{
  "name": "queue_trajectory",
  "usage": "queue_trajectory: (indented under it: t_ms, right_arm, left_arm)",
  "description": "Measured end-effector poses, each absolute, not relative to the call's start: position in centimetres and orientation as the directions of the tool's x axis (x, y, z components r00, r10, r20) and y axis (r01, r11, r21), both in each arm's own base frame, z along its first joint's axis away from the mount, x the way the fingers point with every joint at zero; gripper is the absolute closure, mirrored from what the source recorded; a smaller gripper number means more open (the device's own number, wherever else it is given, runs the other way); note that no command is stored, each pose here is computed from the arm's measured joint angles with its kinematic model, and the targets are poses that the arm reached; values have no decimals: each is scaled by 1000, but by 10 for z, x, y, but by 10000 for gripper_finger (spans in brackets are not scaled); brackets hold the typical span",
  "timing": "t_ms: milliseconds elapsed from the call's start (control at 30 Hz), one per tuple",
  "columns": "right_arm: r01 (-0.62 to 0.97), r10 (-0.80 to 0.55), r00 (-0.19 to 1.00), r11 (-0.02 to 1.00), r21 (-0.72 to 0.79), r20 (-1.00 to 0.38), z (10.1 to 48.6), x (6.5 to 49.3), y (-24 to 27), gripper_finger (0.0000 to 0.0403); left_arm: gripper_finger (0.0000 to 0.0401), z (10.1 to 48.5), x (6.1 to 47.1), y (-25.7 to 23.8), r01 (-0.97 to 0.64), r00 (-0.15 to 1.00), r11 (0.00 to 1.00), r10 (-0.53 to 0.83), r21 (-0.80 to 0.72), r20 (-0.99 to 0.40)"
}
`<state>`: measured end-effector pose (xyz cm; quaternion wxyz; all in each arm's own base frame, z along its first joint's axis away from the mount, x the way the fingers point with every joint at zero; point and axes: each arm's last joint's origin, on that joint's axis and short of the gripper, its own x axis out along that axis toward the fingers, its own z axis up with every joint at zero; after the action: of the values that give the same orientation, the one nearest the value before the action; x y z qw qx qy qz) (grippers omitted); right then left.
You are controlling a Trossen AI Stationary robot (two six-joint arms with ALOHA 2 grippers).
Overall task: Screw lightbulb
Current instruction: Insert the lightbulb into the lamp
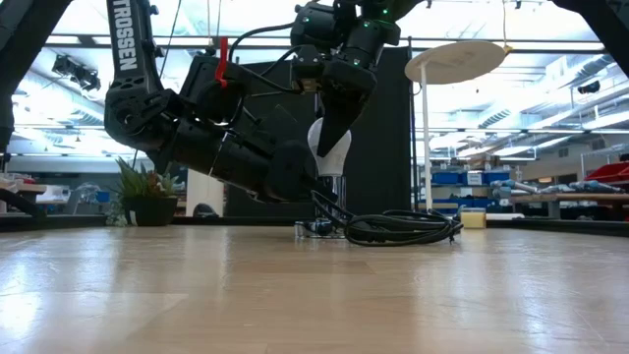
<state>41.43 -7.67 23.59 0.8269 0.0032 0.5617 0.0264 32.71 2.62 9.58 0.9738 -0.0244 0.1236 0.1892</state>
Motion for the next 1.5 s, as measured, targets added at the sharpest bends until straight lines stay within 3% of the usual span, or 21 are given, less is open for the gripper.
queue_trajectory:
  t_ms: [367, 833, 967, 1100, 1233, 1500]
  right_arm:
    - [287, -42, 353, 956, 65, -935, 234, 416, -72, 124]
    - [701, -172, 331, 704, 119, -928, 232, 418, -59, 124]
    - [720, -191, 328, 684, 114, -925, 232, 419, -56, 124]
    - [648, -193, 335, 758, 76, -922, 232, 420, -53, 119]
    - [571, -182, 349, 819, 55, -919, 232, 421, -51, 92]
    - [532, -177, 356, 846, 43, -917, 232, 422, -51, 32]
  left_arm:
    - [243, 96, 327, 26, -396, 895, 917, 373, -52, -247]
    - [243, 96, 327, 27, -407, 892, 911, 380, -67, -247]
    - [243, 96, 327, 27, -407, 891, 911, 379, -68, -250]
    - [243, 96, 327, 27, -407, 890, 911, 379, -68, -251]
    - [243, 96, 327, 27, -408, 891, 910, 380, -69, -250]
    - [244, 96, 327, 27, -407, 890, 911, 379, -64, -253]
